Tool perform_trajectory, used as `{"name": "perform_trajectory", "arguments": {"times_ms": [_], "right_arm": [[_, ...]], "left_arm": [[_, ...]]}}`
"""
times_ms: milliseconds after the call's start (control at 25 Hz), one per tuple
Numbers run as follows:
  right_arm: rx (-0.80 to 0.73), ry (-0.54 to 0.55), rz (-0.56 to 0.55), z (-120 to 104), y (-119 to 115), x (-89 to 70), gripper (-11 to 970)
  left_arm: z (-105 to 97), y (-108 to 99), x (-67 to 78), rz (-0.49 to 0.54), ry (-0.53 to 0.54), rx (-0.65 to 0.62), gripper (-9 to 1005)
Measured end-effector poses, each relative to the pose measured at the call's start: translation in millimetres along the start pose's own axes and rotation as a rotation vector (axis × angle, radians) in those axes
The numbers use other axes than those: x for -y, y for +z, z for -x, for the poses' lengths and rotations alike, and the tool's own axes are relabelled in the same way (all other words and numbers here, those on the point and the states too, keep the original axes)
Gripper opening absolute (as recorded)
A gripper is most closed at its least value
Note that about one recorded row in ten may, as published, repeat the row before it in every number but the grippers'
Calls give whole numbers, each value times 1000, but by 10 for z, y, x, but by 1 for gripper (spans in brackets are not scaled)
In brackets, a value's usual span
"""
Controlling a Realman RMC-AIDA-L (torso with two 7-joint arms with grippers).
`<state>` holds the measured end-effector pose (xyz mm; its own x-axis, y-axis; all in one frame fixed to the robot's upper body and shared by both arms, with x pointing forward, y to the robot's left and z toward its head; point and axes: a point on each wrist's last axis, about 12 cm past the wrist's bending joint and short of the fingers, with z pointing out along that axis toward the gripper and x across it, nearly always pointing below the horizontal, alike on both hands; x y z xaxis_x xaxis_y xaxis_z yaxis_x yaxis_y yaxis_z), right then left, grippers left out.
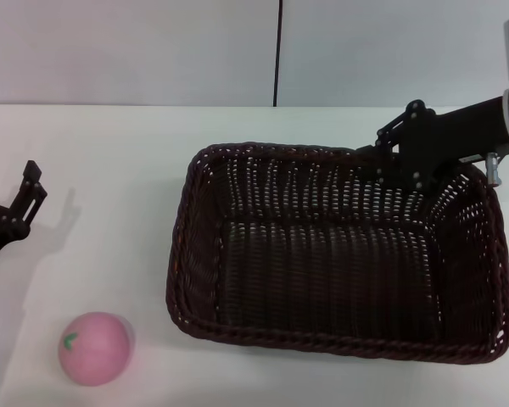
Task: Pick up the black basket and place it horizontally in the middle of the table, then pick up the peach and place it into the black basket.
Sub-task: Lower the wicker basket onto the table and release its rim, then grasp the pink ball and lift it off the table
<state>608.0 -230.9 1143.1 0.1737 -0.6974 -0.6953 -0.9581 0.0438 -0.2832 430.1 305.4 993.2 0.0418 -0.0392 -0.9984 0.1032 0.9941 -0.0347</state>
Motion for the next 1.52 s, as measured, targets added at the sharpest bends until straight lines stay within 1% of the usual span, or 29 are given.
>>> {"name": "perform_trajectory", "arguments": {"times_ms": [400,560,880,1000,1080,1200,1280,1320,1360,1440,1520], "right_arm": [[16,-20,-32,34,73,-5,225],[17,-8,-39,18,88,-25,228],[11,8,-69,4,19,-36,234],[21,13,-84,19,-42,-48,333],[57,19,-97,49,-107,-71,399],[177,39,-137,124,-272,-144,497],[278,58,-188,142,-416,-223,562],[325,71,-217,141,-481,-261,595],[377,93,-250,120,-550,-315,595],[479,152,-326,46,-684,-430,595],[568,216,-402,-68,-798,-564,595]], "left_arm": [[-4,-12,-30,3,10,-6,815],[-2,-15,-32,4,11,-4,814],[-1,-20,-49,11,7,-4,813],[2,-27,-64,18,-1,-3,812],[-3,-45,-70,17,-5,-6,812],[4,-94,-102,0,-17,-3,811],[30,-150,-171,-36,-23,6,811],[61,-192,-236,-73,-30,12,811],[86,-219,-285,-99,-45,14,811],[167,-289,-421,-185,-85,4,811],[167,-289,-421,-185,-85,4,810]]}}
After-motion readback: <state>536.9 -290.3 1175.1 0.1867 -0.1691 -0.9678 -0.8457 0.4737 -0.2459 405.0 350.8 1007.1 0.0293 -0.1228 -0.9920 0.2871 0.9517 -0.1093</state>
